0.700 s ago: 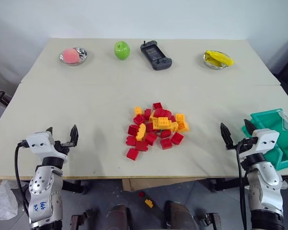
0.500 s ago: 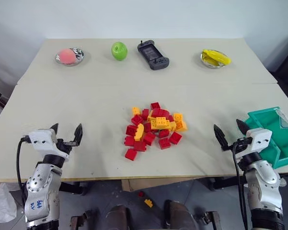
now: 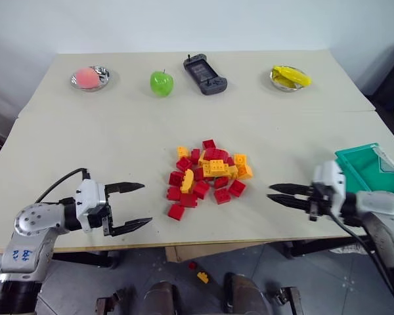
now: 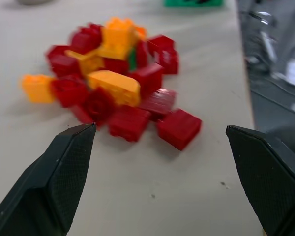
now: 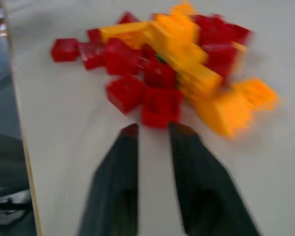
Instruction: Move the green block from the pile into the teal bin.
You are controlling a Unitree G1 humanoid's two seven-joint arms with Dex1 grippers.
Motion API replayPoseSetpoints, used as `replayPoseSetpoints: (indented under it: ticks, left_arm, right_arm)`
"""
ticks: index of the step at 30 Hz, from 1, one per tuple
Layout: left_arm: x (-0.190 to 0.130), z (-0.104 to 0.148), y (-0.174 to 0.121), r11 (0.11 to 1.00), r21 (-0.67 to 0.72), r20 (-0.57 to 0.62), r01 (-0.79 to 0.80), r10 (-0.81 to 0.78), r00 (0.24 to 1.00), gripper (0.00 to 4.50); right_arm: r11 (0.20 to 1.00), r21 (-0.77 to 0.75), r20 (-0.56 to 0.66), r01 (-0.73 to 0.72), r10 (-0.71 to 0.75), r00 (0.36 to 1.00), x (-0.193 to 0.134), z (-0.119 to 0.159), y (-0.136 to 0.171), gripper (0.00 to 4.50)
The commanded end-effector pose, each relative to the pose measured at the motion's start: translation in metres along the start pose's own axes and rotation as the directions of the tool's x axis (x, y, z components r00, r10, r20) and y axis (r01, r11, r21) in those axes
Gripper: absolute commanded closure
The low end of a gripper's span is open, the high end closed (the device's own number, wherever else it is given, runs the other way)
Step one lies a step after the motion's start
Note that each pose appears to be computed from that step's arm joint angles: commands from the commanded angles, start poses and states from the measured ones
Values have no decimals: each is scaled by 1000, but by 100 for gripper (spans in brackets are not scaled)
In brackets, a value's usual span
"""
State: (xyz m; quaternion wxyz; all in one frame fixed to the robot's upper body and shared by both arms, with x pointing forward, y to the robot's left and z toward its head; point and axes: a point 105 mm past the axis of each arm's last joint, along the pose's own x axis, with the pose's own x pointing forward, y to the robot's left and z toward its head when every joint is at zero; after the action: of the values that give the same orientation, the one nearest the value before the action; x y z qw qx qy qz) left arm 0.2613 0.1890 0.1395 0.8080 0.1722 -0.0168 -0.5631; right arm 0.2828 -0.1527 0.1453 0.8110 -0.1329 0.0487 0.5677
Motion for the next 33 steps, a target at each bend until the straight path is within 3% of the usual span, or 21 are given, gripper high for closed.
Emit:
replayPoseSetpoints:
  ticks: [1,4,8,13,17,20,25,33]
  left_arm:
    - [6,5,3,999,37,19,6,-6,1000,0]
    - [15,5,-1,999,38,38,-4,2,999,0]
    - [18,3,-6,999,27,46,-22,20,999,0]
    - [18,1,-9,999,13,50,-52,51,997,0]
    - [18,0,-6,996,0,59,-90,90,994,0]
    - [18,-1,-1,993,-4,65,-121,121,990,0]
    - [14,-2,19,974,-16,82,-227,228,970,0]
    - [11,-6,31,954,-31,87,-298,300,950,0]
  right_arm:
    - [999,-28,7,-16,16,1000,36,6,5,448]
    - [1000,-29,26,8,-7,1000,81,15,-2,448]
    - [993,-50,17,109,-108,994,100,24,-31,448]
    - [968,-43,54,248,-246,968,99,36,-73,448]
    - [940,-59,1,336,-337,942,86,26,-106,448]
    - [957,-85,16,279,-279,960,87,30,-102,448]
    - [986,-153,11,69,-68,998,84,38,-65,448]
    - [988,-153,-133,-27,6,991,56,15,-34,448]
